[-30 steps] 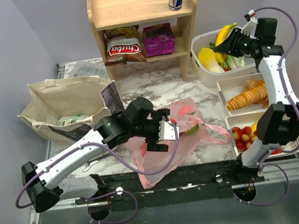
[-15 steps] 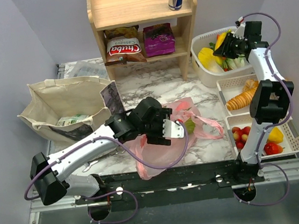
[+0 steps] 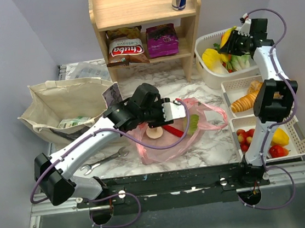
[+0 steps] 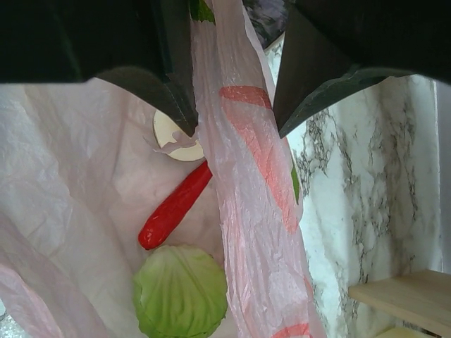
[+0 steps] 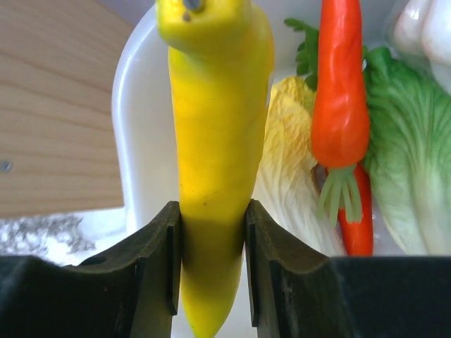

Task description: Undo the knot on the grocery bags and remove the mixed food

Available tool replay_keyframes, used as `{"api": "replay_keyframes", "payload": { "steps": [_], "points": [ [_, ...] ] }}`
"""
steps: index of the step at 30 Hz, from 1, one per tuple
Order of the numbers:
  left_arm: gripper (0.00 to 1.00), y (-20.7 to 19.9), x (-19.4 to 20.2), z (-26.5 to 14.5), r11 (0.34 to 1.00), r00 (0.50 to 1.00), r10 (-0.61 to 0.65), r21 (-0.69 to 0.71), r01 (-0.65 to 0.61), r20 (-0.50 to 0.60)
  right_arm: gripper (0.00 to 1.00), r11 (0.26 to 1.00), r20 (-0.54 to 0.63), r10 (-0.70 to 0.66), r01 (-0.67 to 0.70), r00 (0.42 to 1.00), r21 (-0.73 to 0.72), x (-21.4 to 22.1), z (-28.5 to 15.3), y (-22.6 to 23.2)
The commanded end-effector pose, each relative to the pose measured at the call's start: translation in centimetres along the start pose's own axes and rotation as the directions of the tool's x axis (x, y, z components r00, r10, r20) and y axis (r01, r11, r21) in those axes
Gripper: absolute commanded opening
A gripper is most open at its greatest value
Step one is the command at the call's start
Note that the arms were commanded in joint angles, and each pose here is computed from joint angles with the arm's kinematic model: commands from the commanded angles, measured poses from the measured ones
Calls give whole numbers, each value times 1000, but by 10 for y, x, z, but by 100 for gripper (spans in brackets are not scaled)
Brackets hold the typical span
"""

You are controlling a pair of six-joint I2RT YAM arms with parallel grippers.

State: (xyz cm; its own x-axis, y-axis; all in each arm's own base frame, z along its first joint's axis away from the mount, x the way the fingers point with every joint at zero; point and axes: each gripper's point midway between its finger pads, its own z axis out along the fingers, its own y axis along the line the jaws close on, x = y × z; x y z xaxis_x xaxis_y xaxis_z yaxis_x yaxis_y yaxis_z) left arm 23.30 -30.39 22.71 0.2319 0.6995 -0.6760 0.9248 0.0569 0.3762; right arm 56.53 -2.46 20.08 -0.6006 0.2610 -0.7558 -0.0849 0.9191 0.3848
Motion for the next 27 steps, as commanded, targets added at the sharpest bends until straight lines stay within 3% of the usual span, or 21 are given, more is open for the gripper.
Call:
{"api": "replay_keyframes", "payload": {
  "steps": [1, 3, 5, 7, 8, 11, 13, 15, 19, 21, 24, 25, 26, 27],
  "points": [
    [45, -3, -8, -4, 1000, 1000, -17, 25, 16, 20, 1, 995, 40, -52, 55, 998, -80, -18, -80, 22],
    [45, -2, -7, -7, 1000, 1000, -23, 15, 23, 14, 1, 981, -66, -172, 165, 983, -101, 14, -125, 23],
    [44, -5, -4, -8, 999, 999, -35, 16, 34, 13, 1, 946, -188, -315, 291, 930, -143, 60, -175, 22],
    [43, -10, 0, -6, 999, 999, -46, 27, 46, 16, 1, 873, -307, -485, 432, 819, -225, 113, -228, 23],
    [43, -12, 0, -6, 998, 998, -56, 31, 56, 20, 1, 816, -362, -577, 516, 732, -259, 141, -253, 21],
    [40, -20, 0, -3, 994, 996, -89, 66, 87, 25, 1, 698, -486, -688, 673, 539, -243, 204, -301, 3],
    [39, -22, -2, -3, 992, 995, -97, 82, 95, 28, 1, 639, -540, -711, 735, 451, -228, 232, -323, -6],
    [38, -24, -2, -3, 992, 996, -90, 91, 87, 29, 1, 642, -596, -681, 738, 425, -207, 250, -333, -14],
    [38, -24, -3, -4, 993, 997, -70, 100, 66, 28, 2, 690, -692, -560, 719, 455, -86, 262, -329, -40],
    [38, -22, -5, -5, 993, 997, -66, 100, 63, 29, 15, 683, -726, -523, 729, 447, -43, 264, -327, -54],
    [38, -22, -5, -6, 993, 997, -66, 98, 63, 28, 78, 673, -734, -526, 738, 430, -51, 260, -328, -57],
    [37, -22, -6, -6, 993, 997, -67, 99, 63, 32, 92, 679, -723, -538, 731, 433, -67, 258, -328, -52],
    [36, -24, -7, -7, 992, 997, -74, 103, 70, 37, 100, 687, -693, -565, 721, 448, -93, 253, -326, -43],
    [34, -24, -9, -8, 991, 995, -85, 108, 80, 47, 100, 693, -656, -591, 712, 470, -114, 244, -326, -31]
  ]
}}
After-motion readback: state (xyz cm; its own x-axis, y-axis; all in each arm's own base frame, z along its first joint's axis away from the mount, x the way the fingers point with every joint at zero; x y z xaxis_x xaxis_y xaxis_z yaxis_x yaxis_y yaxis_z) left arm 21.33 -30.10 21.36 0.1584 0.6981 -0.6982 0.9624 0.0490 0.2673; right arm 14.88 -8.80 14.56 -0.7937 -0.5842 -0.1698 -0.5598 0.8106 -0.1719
